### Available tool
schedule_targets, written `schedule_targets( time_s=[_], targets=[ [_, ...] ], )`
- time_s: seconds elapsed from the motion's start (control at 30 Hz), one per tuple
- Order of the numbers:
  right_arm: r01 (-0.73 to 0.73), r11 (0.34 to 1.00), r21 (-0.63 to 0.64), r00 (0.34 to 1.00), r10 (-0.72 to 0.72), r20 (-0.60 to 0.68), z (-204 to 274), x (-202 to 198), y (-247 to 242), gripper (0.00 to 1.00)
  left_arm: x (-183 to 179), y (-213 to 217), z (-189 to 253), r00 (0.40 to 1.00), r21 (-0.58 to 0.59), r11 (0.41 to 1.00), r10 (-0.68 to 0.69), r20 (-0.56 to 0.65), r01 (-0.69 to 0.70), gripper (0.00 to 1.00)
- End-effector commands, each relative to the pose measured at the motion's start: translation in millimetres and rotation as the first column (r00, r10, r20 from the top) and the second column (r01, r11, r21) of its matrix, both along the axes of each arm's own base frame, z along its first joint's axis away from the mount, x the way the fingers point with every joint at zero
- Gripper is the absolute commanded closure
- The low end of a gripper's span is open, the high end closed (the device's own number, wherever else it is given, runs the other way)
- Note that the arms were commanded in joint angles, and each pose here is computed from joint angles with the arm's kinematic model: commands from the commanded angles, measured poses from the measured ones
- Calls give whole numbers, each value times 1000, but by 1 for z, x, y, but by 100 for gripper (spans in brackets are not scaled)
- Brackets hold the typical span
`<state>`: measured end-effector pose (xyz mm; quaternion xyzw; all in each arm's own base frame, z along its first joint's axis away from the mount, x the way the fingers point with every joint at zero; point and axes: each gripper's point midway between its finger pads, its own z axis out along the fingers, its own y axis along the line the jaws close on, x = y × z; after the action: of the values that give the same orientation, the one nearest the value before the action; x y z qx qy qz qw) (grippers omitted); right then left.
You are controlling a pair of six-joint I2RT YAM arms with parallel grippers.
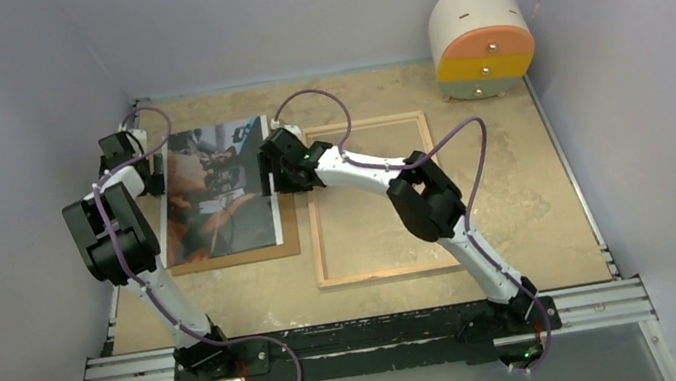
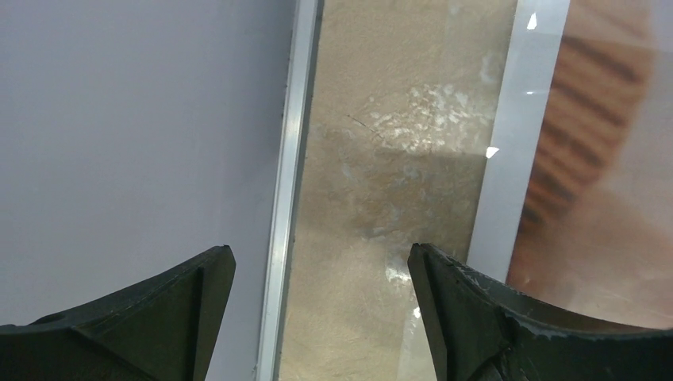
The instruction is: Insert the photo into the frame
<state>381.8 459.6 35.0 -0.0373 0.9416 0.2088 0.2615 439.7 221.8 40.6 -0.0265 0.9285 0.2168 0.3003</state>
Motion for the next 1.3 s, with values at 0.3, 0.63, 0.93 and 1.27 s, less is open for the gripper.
schedule_targets(
  time_s=[0.3,0.63,0.93,1.27],
  targets=[
    [-185,980,75,957,197,-214,-31,-134,46,23,-24,-25,-35,990,-91,990,-115,-87,107,14],
    [-76,994,82,983,88,-160,24,-74,-4,21,-27,-56,12,963,-198,944,-271,-5,265,13],
    [-2,996,85,990,14,-138,23,-10,-12,21,24,1,63,987,-62,995,-69,143,79,12],
    [73,995,73,989,-63,-135,4,6,-13,21,36,28,24,992,20,998,58,113,-61,16]
  ],
)
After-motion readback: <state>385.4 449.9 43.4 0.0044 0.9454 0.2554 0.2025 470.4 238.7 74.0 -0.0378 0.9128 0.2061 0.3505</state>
